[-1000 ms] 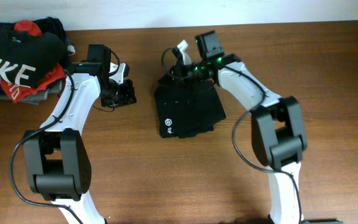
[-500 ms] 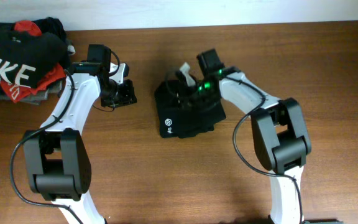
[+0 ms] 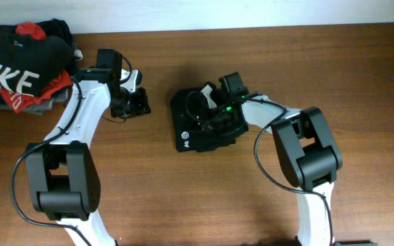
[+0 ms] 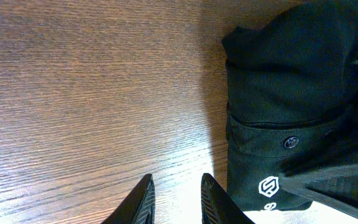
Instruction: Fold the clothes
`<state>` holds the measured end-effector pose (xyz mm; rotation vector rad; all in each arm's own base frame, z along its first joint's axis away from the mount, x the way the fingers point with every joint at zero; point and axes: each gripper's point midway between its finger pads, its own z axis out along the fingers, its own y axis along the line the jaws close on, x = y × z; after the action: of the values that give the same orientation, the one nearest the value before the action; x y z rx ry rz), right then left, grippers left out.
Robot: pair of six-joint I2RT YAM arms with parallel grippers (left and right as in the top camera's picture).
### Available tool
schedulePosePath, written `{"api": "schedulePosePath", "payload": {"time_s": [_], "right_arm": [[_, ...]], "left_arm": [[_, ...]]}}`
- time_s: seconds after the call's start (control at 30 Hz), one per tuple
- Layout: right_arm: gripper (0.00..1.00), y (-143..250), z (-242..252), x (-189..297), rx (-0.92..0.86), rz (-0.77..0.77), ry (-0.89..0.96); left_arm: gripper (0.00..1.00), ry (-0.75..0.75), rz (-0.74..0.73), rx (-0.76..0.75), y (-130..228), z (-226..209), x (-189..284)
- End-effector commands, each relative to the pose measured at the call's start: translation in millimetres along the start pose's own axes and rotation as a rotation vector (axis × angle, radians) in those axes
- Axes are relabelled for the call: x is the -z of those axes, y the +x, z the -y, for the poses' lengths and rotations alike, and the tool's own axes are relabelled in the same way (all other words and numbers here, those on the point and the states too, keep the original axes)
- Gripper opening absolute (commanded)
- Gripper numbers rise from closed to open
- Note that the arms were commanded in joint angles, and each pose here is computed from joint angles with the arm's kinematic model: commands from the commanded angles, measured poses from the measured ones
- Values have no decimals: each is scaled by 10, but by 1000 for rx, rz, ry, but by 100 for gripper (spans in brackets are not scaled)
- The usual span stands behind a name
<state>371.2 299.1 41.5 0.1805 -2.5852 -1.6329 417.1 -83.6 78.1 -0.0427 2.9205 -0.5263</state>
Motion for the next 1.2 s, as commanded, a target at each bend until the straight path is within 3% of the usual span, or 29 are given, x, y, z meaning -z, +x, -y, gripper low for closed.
{"api": "schedulePosePath", "payload": {"time_s": [0.0,0.13,0.23,0.4,0.9,1.03,1.17], "right_arm": [[4,-251,-896,331,203,93,-58],[7,-355,-1232,457,287,132,-77],[7,-425,-1191,430,270,155,-51],[7,-511,-949,267,240,177,24],[4,-405,186,-380,-34,56,89],[4,-473,44,-334,-3,71,76],[4,-630,-409,-137,94,126,44]], "left_arm": [[25,-5,16,3,-29,5,71],[25,-5,16,3,-29,5,71],[25,-5,16,3,-29,5,71],[25,-5,16,3,-28,5,71],[25,-6,15,3,-25,4,71],[25,-9,13,4,-19,-2,71],[25,-37,9,7,-6,-50,71]]}}
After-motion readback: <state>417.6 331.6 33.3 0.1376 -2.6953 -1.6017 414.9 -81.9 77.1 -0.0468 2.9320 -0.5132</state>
